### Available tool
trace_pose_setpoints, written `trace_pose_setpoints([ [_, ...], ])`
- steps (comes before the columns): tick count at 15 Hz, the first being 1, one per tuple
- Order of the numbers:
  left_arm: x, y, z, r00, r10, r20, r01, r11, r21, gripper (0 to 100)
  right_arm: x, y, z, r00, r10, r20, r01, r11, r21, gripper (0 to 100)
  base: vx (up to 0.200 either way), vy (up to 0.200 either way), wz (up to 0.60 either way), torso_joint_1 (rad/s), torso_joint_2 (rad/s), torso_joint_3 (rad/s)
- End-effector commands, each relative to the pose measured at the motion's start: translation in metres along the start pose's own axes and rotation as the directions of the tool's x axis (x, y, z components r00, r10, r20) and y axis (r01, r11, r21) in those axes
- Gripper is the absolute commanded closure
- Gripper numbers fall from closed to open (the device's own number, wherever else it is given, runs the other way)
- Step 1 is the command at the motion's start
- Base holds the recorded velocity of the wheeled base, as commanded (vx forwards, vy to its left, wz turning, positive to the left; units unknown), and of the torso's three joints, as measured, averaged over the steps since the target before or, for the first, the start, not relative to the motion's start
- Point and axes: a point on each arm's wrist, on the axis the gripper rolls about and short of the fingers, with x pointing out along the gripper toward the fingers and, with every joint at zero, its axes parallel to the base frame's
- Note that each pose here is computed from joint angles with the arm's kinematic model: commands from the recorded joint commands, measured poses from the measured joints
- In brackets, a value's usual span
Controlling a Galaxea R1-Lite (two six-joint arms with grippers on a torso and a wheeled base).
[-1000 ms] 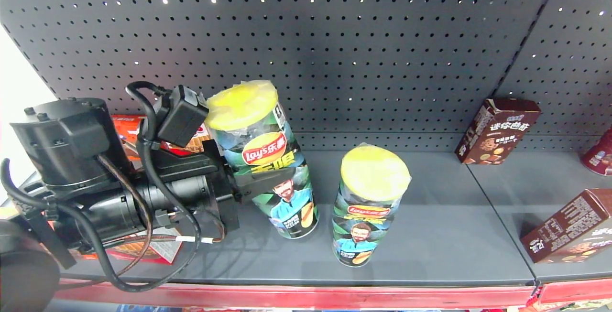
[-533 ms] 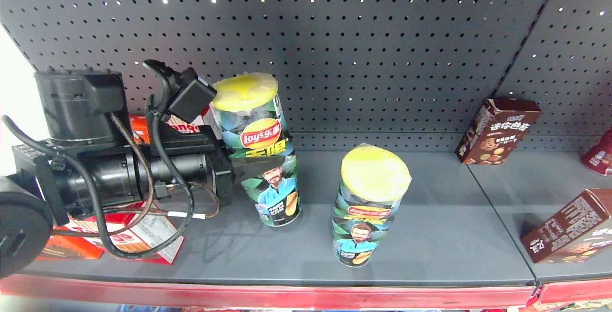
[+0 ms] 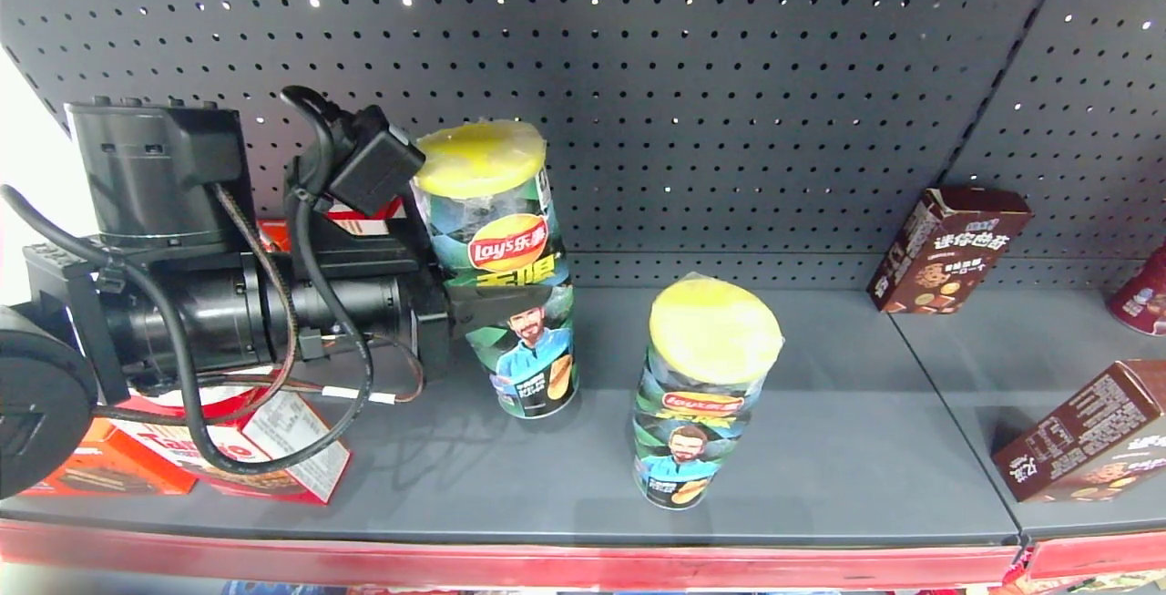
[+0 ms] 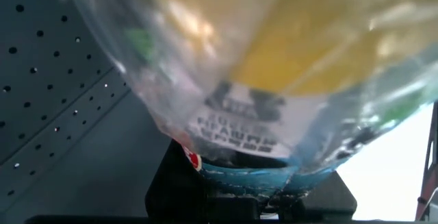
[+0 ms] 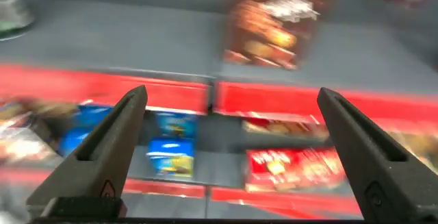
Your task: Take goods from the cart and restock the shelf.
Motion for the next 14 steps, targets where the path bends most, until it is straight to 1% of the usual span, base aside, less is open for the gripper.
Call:
trace_pose_setpoints([
  [1, -0.001, -0.002, -0.003, 1.000, -0.005, -0.009, 0.005, 1.000, -0.005, 100, 0.001, -0.001, -0.004, 0.998, -0.059, -0.024, 0.060, 0.997, 0.040, 0, 0.000, 0.000, 0.00, 0.000, 0.00, 0.000],
  [3, -0.001, -0.003, -0.007, 1.000, -0.006, -0.021, 0.006, 1.000, -0.015, 100, 0.001, -0.001, -0.004, 0.998, -0.055, -0.026, 0.056, 0.998, 0.040, 0, 0.000, 0.000, 0.00, 0.000, 0.00, 0.000],
  [7, 0.001, 0.000, -0.012, 0.999, 0.003, -0.033, -0.004, 1.000, -0.017, 100, 0.001, -0.001, -0.004, 0.998, -0.058, -0.023, 0.059, 0.997, 0.043, 0, 0.000, 0.000, 0.00, 0.000, 0.00, 0.000],
  [11, 0.005, 0.003, -0.011, 1.000, 0.003, -0.028, -0.003, 1.000, -0.010, 100, 0.001, -0.001, -0.004, 0.998, -0.058, -0.023, 0.059, 0.997, 0.043, 0, 0.000, 0.000, 0.00, 0.000, 0.00, 0.000],
  [12, 0.008, 0.004, -0.012, 1.000, 0.000, -0.027, 0.000, 1.000, -0.002, 100, 0.001, -0.001, -0.004, 0.998, -0.058, -0.023, 0.059, 0.997, 0.044, 0, 0.000, 0.000, 0.00, 0.000, 0.00, 0.000],
  [13, 0.011, 0.007, -0.009, 1.000, 0.006, -0.014, -0.006, 1.000, 0.021, 100, 0.001, -0.001, -0.004, 0.998, -0.058, -0.023, 0.059, 0.997, 0.043, 0, 0.000, 0.000, 0.00, 0.000, 0.00, 0.000],
  [14, 0.016, 0.012, -0.009, 1.000, 0.007, -0.012, -0.006, 0.999, 0.042, 100, 0.001, -0.001, -0.004, 0.998, -0.058, -0.023, 0.059, 0.997, 0.043, 0, 0.000, 0.000, 0.00, 0.000, 0.00, 0.000],
])
